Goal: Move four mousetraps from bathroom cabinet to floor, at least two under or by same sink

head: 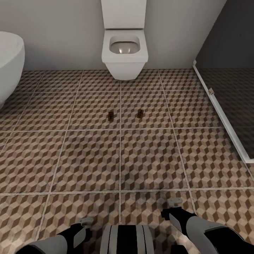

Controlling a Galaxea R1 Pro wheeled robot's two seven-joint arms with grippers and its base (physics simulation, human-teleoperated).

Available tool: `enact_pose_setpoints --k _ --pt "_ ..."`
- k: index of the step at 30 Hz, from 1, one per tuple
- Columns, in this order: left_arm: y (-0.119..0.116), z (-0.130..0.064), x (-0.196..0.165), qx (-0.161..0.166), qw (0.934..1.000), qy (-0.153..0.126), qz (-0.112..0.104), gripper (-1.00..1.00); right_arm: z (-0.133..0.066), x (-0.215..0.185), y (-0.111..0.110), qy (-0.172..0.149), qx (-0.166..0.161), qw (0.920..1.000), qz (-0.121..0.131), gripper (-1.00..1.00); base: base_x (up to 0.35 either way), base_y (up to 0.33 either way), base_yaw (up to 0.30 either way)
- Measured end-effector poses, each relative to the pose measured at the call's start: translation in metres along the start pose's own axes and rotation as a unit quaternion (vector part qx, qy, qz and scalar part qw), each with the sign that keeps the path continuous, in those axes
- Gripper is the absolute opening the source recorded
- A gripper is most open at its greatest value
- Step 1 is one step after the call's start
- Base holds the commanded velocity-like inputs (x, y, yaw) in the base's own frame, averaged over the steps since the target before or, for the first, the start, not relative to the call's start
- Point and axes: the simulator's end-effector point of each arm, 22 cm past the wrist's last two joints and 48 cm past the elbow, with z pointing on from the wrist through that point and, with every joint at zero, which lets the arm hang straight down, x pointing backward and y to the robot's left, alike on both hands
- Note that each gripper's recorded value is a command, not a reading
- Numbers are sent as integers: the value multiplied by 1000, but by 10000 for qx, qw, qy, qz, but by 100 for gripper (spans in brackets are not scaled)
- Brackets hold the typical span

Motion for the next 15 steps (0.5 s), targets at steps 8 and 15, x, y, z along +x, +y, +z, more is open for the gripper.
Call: enact_pose_setpoints --k 8,15 --pt "17 3 1 -108 9999 78 -8 100 0 0 1 2 -12 10000 -2 100 0 0 0" --pt "20 3 2 -108 9999 105 -7 100 0 1 0 9 -5 10000 -2 100 0 0 0"
